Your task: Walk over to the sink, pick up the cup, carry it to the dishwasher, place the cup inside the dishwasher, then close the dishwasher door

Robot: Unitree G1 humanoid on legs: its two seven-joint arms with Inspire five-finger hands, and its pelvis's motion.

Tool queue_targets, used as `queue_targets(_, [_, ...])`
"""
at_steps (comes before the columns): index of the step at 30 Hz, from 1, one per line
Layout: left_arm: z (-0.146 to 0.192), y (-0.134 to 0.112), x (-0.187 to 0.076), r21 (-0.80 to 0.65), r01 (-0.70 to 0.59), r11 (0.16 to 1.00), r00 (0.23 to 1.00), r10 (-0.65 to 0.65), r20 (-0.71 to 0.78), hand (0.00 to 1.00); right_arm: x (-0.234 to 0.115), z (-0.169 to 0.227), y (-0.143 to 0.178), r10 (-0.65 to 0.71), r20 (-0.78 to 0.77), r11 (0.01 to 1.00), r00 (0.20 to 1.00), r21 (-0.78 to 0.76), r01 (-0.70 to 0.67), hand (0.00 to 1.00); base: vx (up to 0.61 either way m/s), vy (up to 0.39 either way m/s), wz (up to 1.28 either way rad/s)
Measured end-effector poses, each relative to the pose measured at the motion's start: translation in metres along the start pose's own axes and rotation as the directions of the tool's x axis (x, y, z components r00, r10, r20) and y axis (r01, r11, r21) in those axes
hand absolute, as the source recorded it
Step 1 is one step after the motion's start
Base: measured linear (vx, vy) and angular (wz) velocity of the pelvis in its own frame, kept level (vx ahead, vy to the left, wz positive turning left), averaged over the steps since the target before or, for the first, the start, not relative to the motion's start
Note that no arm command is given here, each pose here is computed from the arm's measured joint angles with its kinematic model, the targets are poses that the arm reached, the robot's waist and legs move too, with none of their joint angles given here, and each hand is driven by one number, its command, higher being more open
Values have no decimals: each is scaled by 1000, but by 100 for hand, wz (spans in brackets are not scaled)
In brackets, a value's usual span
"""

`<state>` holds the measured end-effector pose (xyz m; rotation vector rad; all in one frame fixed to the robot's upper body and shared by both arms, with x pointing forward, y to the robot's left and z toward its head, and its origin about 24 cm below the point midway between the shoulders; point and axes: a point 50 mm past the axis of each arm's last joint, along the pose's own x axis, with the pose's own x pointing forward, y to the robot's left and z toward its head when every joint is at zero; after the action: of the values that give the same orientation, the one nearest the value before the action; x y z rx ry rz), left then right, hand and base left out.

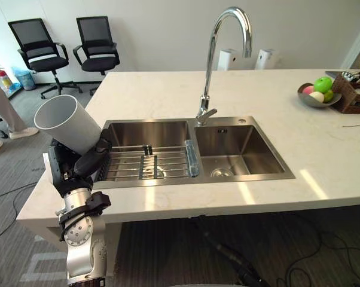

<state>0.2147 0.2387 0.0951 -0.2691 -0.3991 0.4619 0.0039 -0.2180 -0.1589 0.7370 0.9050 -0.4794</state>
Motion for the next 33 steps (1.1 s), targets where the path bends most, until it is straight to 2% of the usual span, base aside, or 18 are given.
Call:
queue_targets(2, [1,9,-3,-11,-39,999,999,39,10,0,-4,-5,-8,-30,-21,1000,999,3,30,100,-16,-13,97])
queue_targets(4, [5,27,-10,-20,-136,991,990,136,28,0,-6,-2,-13,-37,-34,999,999,-41,36,100,6,-32,92])
queue_targets(7, [17,50,-23,29,-205,978,978,204,52,0,-7,1,-19,-49,-56,996,997,-82,44,100,-9,-27,115])
queue_targets(10, [24,54,-25,19,-223,975,972,221,76,0,-6,6,-20,-43,-61,995,997,-98,37,100,-73,25,160])
queue_targets(12, [26,51,-24,-30,-164,986,983,166,80,0,-5,9,-21,-47,-49,996,998,-84,42,100,-76,87,252])
queue_targets(15, [26,41,-25,-89,-104,991,988,113,102,0,0,36,-23,-44,10,992,999,-116,45,100,14,236,190])
queue_targets(18, [42,24,-24,-131,-22,991,982,45,181,0,12,57,-7,-4,94,997,996,-78,11,100,47,244,126])
queue_targets(22, [36,-3,-26,-194,79,978,988,-51,146,0,15,70,-2,17,141,996,990,-92,-5,100,119,325,141])
queue_targets(24, [32,-19,-26,-240,151,959,984,-122,132,0,11,61,-5,7,128,997,992,-82,3,100,223,169,230])
queue_targets(26, [24,-33,-22,-275,199,941,978,-173,116,0,15,54,7,40,144,998,989,-63,-31,100,271,77,226])
queue_targets(31, [-17,-55,-33,-311,208,927,965,-246,-87,0,19,36,28,136,79,984,988,-125,-125,100,358,1,150])
queue_targets(33, [-23,-76,-42,-348,291,891,930,-349,-116,0,15,20,31,175,34,981,984,-91,-171,100,567,-144,154])
